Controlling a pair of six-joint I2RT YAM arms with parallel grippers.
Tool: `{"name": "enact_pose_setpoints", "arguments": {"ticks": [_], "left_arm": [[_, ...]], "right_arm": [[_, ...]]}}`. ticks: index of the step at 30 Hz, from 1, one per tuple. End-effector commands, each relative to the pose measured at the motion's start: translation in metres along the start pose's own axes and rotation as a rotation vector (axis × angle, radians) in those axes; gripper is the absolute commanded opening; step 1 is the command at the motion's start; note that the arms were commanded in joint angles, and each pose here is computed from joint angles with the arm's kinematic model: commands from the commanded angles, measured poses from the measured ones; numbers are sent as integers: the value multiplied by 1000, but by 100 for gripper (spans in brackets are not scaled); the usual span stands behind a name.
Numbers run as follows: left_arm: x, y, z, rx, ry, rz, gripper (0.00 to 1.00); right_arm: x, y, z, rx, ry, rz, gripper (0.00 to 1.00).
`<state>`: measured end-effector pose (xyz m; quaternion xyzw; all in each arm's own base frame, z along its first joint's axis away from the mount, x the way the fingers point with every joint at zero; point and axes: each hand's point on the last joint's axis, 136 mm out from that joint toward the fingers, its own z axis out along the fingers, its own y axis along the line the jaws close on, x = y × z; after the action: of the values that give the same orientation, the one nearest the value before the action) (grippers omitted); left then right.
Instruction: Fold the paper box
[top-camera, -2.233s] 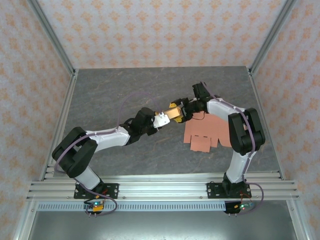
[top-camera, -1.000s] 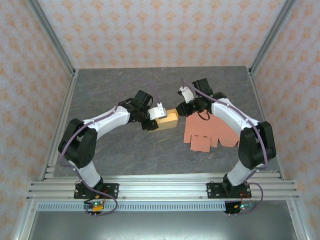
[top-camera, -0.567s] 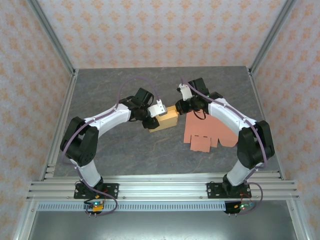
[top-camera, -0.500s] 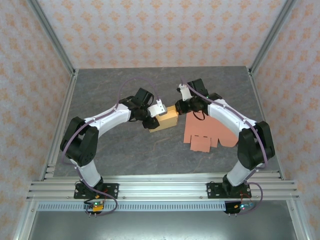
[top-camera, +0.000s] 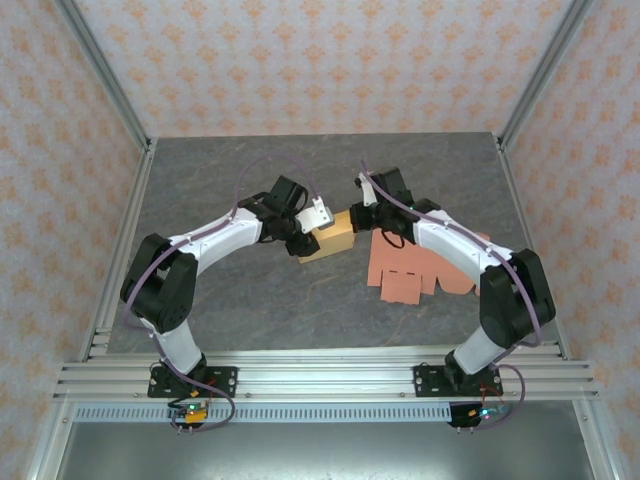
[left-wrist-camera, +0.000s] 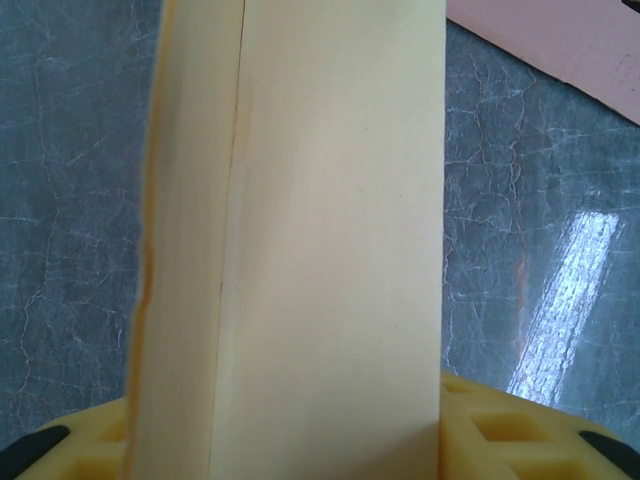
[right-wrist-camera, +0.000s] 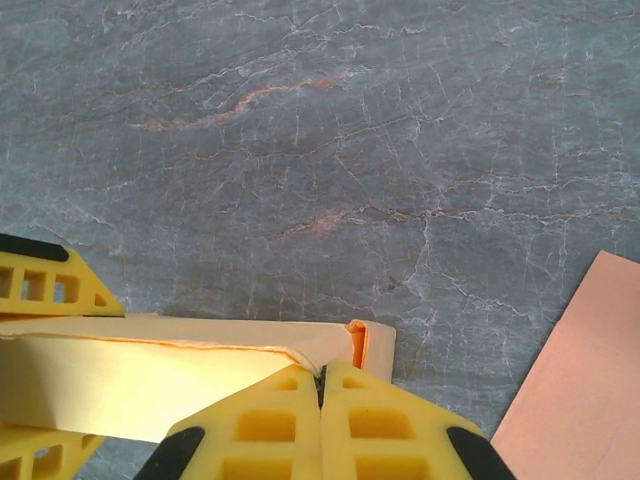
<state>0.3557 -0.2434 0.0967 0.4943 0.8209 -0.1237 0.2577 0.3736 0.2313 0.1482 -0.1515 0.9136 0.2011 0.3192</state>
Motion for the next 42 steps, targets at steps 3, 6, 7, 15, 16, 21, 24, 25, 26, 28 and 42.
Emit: {"name": "enact_pose_setpoints", "arguments": {"ticks": [3, 6, 7, 15, 16, 21, 24, 25, 26, 28, 42], "left_arm": [[-15, 12, 2, -33, -36, 54, 48], [-19, 19, 3, -39, -49, 42, 53], [-22, 22, 0, -43, -60, 28, 55], [-45, 44, -41, -175, -211, -110, 80], [-49, 41, -52, -178, -254, -124, 82], [-45, 45, -89, -267, -372, -264, 84], [-41, 45, -112, -292, -463, -324, 84], [-40, 46, -121, -306, -497, -343, 84], [-38, 48, -128, -318, -524, -363, 84], [-31, 55, -135, -355, -550, -411, 84], [-24, 63, -80, -275, -445, -390, 50]], "right_arm": [[28, -3, 9, -2, 31, -31, 1], [27, -9, 7, 26, -2, -13, 0], [26, -10, 7, 35, -11, -4, 0], [15, -21, -2, 101, -120, 163, 0], [14, -20, -3, 108, -130, 176, 0], [10, -18, -5, 157, -157, 181, 0], [8, -21, -6, 182, -163, 198, 0], [6, -21, -8, 190, -165, 199, 0], [5, -22, -8, 197, -164, 198, 0], [3, -22, -10, 204, -166, 193, 0], [-2, -18, -7, 227, -139, 165, 0]]}}
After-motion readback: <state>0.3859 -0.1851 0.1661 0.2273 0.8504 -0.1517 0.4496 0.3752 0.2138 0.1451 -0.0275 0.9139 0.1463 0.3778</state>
